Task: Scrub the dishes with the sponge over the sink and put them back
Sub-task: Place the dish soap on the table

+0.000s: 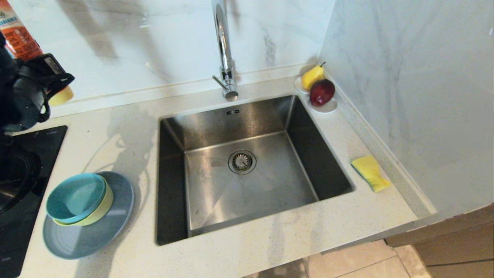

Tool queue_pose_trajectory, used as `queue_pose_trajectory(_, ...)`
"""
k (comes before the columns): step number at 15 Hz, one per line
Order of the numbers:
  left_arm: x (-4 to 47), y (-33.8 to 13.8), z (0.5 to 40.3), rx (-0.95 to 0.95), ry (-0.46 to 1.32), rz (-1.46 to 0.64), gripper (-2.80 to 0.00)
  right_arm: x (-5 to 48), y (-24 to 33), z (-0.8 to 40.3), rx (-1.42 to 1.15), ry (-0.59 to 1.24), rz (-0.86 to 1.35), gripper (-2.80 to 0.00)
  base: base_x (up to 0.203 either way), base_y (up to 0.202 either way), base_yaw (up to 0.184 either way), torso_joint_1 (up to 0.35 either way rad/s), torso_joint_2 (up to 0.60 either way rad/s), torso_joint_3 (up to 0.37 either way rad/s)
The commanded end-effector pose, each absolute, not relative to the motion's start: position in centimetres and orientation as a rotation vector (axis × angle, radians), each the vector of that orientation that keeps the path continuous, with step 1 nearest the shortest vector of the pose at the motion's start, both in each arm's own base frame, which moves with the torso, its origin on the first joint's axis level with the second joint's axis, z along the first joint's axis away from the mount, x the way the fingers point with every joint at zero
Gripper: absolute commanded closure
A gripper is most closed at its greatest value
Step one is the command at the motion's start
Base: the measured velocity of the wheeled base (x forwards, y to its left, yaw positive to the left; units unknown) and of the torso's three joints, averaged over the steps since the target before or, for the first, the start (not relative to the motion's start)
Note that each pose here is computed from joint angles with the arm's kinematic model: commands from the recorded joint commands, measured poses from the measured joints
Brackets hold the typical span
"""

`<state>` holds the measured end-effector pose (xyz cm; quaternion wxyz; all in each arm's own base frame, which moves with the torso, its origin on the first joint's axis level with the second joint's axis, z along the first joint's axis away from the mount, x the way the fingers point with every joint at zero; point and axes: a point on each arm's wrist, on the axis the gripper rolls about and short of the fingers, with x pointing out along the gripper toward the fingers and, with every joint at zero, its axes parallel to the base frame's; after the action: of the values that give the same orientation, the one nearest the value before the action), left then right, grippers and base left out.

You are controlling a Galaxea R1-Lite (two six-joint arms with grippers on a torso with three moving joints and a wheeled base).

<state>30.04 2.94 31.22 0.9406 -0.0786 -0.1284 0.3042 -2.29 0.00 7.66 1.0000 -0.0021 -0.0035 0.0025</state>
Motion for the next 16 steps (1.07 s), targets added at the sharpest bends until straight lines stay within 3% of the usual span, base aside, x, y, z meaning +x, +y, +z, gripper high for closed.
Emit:
queue_pose_trajectory(1, 32.6, 3.2, 27.5, -0.134, -0.187, 0.684, 0.0, -2.3, 0.0, 7.7, -0.005, -0.008, 0.005, 0.0, 0.0, 0.0, 0.0, 0.0, 0.0, 0.0)
queue_pose_trajectory(6, 36.8, 3.3, 22.2, -0.11, -0.231, 0.7, 0.0, -2.3, 0.0, 7.7, -0.005, -0.009, 0.006, 0.0, 0.0, 0.0, 0.0, 0.0, 0.0, 0.0)
queue_pose_trajectory(16, 42.8, 3.6, 19.1, -0.124, -0.275, 0.801, 0.0, -2.3, 0.0, 7.7, -0.005, -0.009, 0.005, 0.0, 0.0, 0.0, 0.0, 0.0, 0.0, 0.0)
